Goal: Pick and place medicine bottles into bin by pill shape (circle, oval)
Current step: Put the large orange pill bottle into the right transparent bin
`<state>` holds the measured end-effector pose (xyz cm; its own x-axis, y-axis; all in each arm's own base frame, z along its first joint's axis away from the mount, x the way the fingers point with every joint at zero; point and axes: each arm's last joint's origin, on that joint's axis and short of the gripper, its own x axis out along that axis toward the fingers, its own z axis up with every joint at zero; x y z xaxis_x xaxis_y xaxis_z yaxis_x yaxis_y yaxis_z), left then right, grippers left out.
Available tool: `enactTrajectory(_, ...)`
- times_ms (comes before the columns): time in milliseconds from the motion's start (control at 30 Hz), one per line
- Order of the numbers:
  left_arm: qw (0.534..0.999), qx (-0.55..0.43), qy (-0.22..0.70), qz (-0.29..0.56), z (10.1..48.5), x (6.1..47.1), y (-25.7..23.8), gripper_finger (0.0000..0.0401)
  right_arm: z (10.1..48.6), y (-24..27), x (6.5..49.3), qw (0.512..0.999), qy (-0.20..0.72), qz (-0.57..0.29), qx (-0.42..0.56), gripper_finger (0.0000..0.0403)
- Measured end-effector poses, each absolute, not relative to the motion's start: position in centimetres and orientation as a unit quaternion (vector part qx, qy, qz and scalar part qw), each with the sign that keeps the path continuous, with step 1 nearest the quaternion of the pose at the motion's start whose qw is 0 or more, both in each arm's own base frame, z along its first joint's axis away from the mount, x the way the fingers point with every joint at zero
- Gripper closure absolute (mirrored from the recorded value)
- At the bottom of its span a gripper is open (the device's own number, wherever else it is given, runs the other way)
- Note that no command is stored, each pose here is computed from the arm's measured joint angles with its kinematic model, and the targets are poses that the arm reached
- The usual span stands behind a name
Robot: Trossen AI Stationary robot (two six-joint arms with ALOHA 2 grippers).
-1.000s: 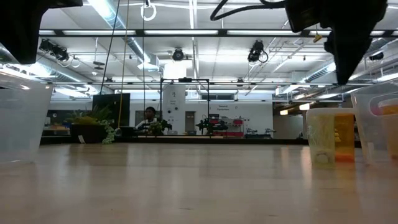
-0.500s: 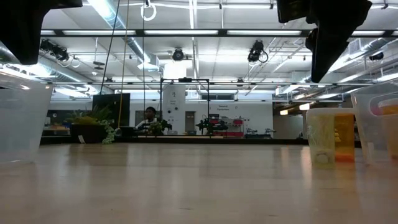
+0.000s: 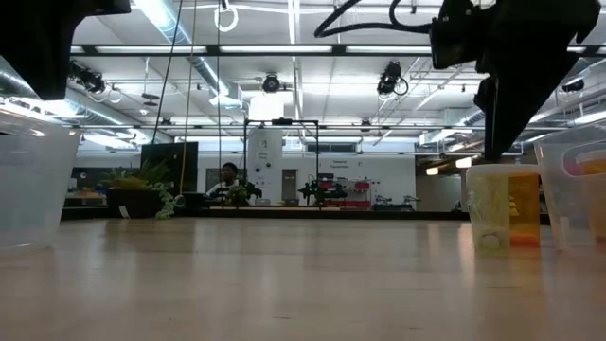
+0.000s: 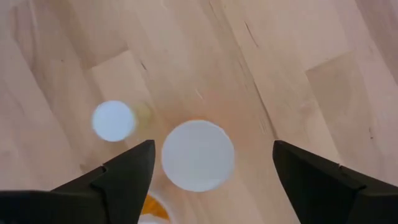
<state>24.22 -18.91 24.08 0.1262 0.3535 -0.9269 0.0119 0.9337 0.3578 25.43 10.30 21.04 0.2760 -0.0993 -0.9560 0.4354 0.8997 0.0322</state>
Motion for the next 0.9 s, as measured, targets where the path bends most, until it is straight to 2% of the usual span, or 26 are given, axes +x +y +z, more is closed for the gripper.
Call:
enactTrajectory(400, 0.737, 0.14, 0.651, 0.116, 24.1, 24.2, -18.9, 0.0375, 20.4, 10.2, 25.9, 0.794, 0.564, -0.157, 0.165, 0.0067)
enactTrajectory(700, 0.737, 0.139, 0.651, 0.117, 24.1, 24.2, -18.9, 0.0383, 17.4, 10.6, 26.7, 0.758, 0.616, -0.16, 0.145, 0.0067)
enactTrajectory(900, 0.737, 0.139, 0.651, 0.117, 24.1, 24.2, -18.9, 0.038, 17.0, 10.6, 26.8, 0.749, 0.626, -0.154, 0.151, 0.0071)
